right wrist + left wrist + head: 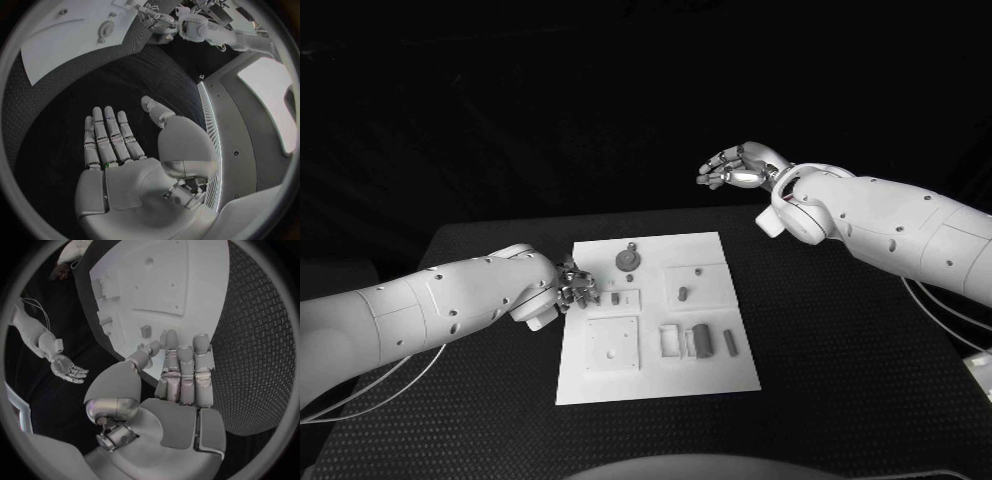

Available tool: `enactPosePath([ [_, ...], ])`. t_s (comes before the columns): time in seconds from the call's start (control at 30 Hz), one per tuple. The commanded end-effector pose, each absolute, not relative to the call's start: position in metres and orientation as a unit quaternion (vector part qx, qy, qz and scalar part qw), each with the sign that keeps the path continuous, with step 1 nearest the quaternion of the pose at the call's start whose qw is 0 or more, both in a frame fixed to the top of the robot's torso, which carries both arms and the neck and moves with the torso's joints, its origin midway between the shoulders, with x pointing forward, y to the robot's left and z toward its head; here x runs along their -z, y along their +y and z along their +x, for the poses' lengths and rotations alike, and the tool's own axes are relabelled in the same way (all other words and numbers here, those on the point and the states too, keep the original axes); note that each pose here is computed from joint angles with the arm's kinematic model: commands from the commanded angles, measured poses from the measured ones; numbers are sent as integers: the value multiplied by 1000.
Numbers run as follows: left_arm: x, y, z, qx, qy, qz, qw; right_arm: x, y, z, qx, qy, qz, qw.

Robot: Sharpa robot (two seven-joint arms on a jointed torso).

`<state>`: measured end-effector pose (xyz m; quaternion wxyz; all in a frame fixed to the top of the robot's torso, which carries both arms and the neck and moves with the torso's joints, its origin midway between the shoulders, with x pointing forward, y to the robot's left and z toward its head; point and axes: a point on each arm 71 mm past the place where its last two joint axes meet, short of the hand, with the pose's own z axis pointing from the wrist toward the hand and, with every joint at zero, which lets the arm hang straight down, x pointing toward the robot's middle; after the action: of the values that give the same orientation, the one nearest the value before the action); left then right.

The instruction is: Assemble the parts on the task board

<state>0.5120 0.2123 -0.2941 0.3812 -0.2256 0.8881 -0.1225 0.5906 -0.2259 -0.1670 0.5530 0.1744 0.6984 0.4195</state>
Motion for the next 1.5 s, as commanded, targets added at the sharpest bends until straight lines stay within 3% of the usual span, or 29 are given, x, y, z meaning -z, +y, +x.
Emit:
enactPosePath([
  [0.03,296,210,511,120,895,-211,375,167,-224,590,-424,700,170,548],
  [0.97,301,208,512,118,896,-209,373,168,-224,589,-424,701,170,547],
  [1.5,300,197,513,117,899,-181,381,168,-224,589,-425,701,169,547],
])
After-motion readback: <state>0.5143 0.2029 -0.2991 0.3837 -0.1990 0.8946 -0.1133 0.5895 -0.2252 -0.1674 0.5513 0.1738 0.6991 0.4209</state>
